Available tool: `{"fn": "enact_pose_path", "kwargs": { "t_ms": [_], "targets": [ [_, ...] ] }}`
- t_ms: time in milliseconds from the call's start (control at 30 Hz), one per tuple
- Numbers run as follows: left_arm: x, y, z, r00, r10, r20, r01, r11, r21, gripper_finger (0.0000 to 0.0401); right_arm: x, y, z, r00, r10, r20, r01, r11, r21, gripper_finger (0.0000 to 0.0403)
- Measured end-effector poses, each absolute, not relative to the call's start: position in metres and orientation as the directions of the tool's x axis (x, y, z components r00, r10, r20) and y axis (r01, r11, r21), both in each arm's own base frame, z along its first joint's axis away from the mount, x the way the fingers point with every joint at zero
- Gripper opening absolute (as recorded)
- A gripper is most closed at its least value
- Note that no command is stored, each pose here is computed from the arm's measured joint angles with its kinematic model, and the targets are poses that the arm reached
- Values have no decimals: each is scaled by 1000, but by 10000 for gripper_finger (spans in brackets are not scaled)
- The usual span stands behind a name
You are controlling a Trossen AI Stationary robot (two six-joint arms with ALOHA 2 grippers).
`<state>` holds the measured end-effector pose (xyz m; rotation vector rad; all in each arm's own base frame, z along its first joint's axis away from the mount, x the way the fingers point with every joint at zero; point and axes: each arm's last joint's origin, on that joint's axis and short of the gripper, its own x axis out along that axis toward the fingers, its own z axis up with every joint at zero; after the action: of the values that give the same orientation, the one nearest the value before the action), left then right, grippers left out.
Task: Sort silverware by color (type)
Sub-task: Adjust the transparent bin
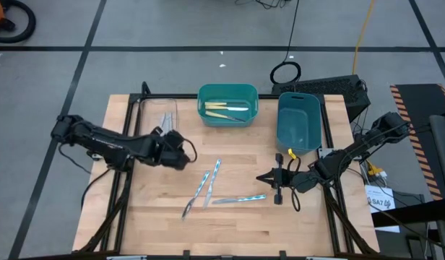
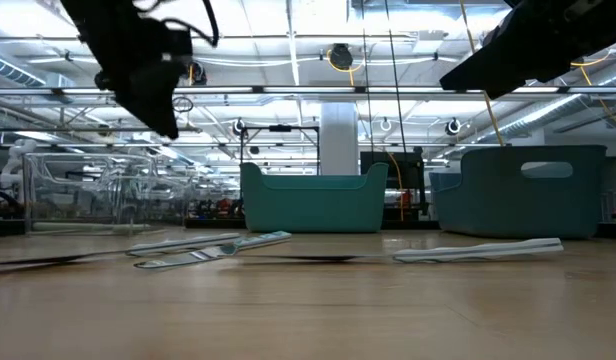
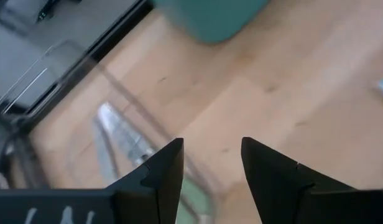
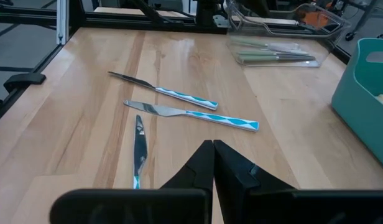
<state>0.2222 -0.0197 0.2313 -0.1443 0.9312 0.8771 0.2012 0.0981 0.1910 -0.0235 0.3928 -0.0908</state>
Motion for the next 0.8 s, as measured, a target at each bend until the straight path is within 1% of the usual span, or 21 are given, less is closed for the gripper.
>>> {"fn": "enact_pose_path", "kwargs": {
  "t_ms": [167, 300, 400, 567, 667, 800],
  "targets": [
    [219, -50, 235, 380, 556, -739, -631, 740, 232, 170, 201, 98, 191, 920, -92, -381, 84, 996, -38, 4],
    [213, -69, 235, 419, 523, -742, -621, 762, 187, 170, 201, 98, 191, 920, -91, -381, 89, 996, -24, 4],
    [211, -76, 234, 429, 506, -749, -601, 778, 181, 168, 201, 98, 191, 920, -91, -381, 92, 996, -17, 4],
    [213, -75, 222, 383, 513, -768, -608, 766, 208, 135, 201, 98, 191, 920, -91, -381, 92, 996, -17, 4],
    [214, -69, 211, 332, 522, -786, -633, 741, 225, 114, 201, 98, 191, 920, -91, -380, 91, 996, -18, 4],
    [210, -58, 201, 256, 533, -807, -671, 699, 248, 98, 201, 98, 191, 920, -91, -380, 89, 996, -22, 4]
  ]
}}
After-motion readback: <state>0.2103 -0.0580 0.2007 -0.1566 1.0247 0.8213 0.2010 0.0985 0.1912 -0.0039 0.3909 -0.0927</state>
